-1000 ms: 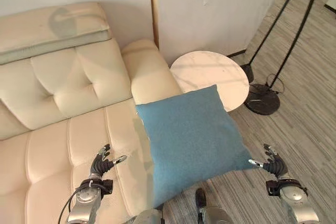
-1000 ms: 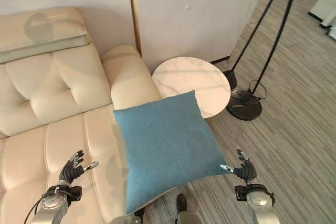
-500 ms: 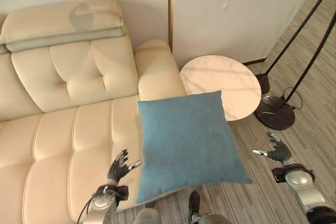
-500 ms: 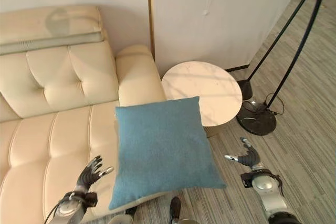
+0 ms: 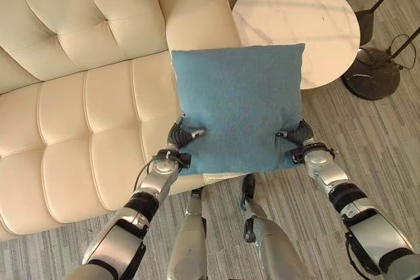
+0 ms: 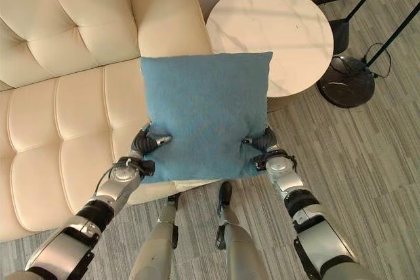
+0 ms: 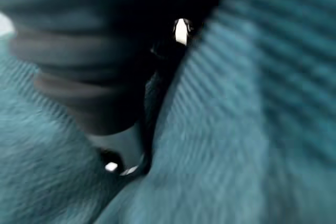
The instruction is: Pick up all the scattered cushions and arrange them neatly on the sofa.
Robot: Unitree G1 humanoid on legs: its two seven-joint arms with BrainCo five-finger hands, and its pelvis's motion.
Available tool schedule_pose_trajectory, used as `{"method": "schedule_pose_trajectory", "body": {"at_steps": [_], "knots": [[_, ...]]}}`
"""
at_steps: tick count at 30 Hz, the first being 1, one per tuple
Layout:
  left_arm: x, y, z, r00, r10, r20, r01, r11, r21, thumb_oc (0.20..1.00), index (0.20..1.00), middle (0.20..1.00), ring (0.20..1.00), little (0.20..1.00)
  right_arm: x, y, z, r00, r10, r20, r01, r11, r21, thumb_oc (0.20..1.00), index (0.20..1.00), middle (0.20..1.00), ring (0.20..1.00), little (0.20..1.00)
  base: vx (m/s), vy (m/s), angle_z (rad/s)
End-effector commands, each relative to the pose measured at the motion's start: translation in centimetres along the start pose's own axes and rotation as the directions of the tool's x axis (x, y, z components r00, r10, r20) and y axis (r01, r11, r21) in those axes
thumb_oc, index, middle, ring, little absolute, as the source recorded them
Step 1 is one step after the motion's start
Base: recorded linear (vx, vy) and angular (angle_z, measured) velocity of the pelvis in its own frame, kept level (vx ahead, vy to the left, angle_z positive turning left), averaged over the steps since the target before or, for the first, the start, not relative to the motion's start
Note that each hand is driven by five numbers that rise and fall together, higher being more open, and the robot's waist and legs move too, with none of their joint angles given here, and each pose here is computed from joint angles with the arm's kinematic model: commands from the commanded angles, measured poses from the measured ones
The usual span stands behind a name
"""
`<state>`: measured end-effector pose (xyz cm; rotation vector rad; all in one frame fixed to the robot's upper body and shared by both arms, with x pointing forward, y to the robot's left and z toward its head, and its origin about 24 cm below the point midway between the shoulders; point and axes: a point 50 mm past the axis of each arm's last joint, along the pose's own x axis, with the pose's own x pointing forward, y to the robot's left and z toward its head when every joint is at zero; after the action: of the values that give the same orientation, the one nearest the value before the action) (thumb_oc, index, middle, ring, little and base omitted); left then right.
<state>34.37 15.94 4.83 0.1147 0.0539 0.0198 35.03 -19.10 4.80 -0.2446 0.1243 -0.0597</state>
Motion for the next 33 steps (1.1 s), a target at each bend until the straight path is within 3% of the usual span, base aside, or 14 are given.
{"method": "schedule_pose_trajectory", "body": {"at_steps": [1, 11, 23, 33], "knots": [[0.3, -3.8, 4.1, 0.974, -0.102, 0.202, 0.125, 0.987, -0.106, 0.200, 0.200, 0.200, 0.200, 0.200, -0.8, 5.7, 3.4, 0.965, 0.184, 0.188, -0.202, 0.976, 0.081, 0.200, 0.200, 0.200, 0.200, 0.200, 0.02, 0.055, -0.08], [-3.9, -2.1, 3.5, 0.959, -0.032, 0.281, 0.116, 0.951, -0.288, 0.200, 0.200, 0.200, 0.200, 0.200, -5.4, 5.3, 4.8, 0.888, 0.221, 0.403, -0.298, 0.944, 0.140, 0.200, 0.200, 0.200, 0.200, 0.200, 0.04, 0.074, 0.01], [-10.1, 3.0, 1.6, 0.957, 0.046, 0.287, 0.029, 0.967, -0.253, 0.200, 0.200, 0.200, 0.200, 0.200, -10.9, 4.4, 4.9, 0.813, 0.271, 0.515, -0.413, 0.893, 0.181, 0.200, 0.200, 0.200, 0.200, 0.200, 0.02, 0.140, -0.06], [-9.6, 3.4, 3.4, 0.930, 0.016, 0.367, 0.050, 0.984, -0.170, 0.200, 0.200, 0.200, 0.200, 0.200, -10.7, 3.3, 4.8, 0.830, 0.204, 0.519, -0.329, 0.931, 0.160, 0.200, 0.200, 0.200, 0.200, 0.200, -0.20, -0.025, -0.01]]}}
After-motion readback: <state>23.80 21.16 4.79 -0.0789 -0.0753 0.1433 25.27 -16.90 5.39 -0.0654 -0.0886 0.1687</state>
